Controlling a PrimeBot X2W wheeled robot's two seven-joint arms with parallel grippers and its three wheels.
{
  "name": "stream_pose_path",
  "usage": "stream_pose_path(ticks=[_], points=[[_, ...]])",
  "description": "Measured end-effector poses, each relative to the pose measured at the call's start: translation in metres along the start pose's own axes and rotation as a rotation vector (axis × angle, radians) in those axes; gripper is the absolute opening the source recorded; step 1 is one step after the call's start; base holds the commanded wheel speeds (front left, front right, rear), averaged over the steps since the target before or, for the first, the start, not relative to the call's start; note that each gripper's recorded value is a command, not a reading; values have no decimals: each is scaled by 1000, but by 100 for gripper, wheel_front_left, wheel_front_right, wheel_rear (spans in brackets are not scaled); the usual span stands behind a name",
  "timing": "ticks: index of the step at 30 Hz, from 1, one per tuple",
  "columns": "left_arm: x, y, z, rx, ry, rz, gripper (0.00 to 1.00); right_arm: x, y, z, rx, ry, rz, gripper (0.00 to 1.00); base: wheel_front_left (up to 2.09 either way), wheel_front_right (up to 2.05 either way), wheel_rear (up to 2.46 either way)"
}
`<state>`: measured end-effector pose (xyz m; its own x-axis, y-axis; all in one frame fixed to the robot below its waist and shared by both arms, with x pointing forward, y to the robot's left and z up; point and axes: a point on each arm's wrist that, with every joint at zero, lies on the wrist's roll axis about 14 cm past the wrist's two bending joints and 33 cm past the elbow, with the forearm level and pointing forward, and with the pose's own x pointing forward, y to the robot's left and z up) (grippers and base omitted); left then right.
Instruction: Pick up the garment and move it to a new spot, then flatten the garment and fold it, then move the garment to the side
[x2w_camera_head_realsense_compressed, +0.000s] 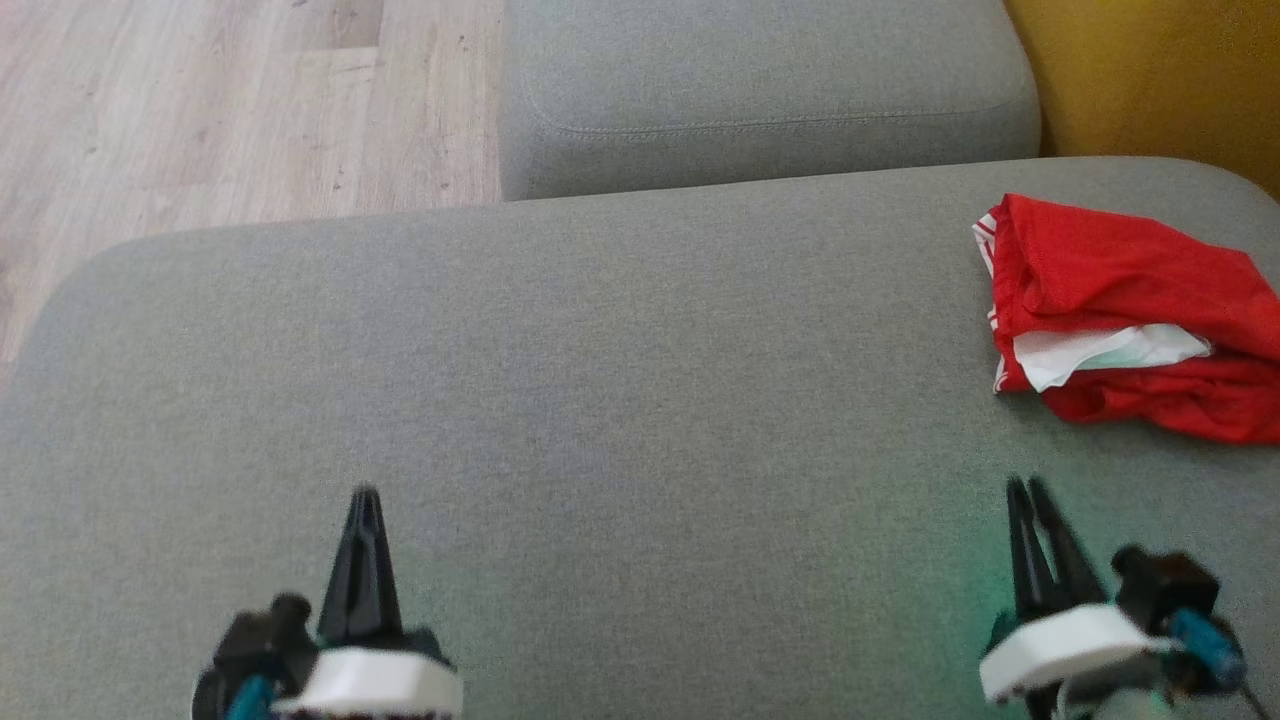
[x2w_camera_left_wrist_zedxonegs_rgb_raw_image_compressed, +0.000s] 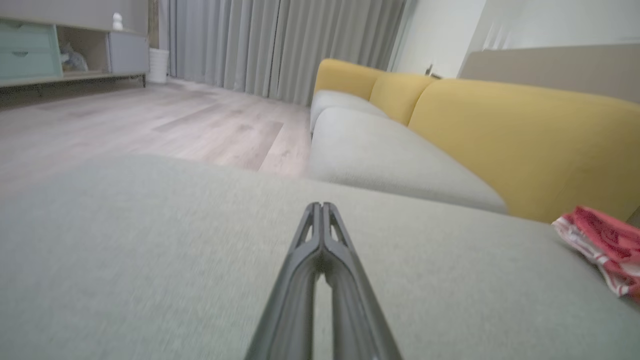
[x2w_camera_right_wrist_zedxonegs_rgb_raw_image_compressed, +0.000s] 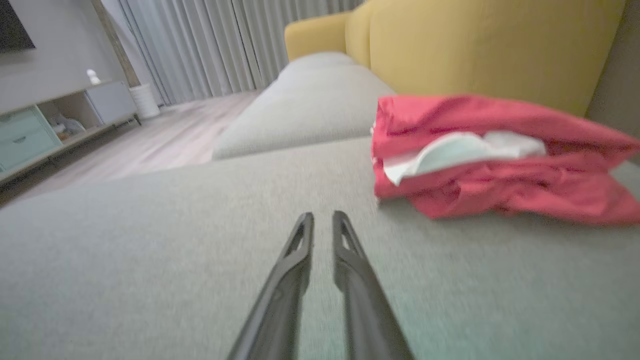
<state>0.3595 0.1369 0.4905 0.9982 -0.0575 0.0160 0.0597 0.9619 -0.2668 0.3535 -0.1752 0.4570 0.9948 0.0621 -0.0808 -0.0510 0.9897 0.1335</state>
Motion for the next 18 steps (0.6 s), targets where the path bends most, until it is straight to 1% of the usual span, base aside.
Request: stream_pose_path(ticks=[3, 5, 18], points=[[-13, 9, -25, 2, 79, 27, 0, -13, -4, -25, 11, 77, -15, 0, 0, 0, 0], [-19, 12, -32, -19, 107, 41, 0, -18, -6, -33, 33, 104, -27, 0, 0, 0, 0], [-18, 20, -36, -162, 135, 83, 0, -15, -12, -30, 187, 99, -73, 0, 0, 0, 0]])
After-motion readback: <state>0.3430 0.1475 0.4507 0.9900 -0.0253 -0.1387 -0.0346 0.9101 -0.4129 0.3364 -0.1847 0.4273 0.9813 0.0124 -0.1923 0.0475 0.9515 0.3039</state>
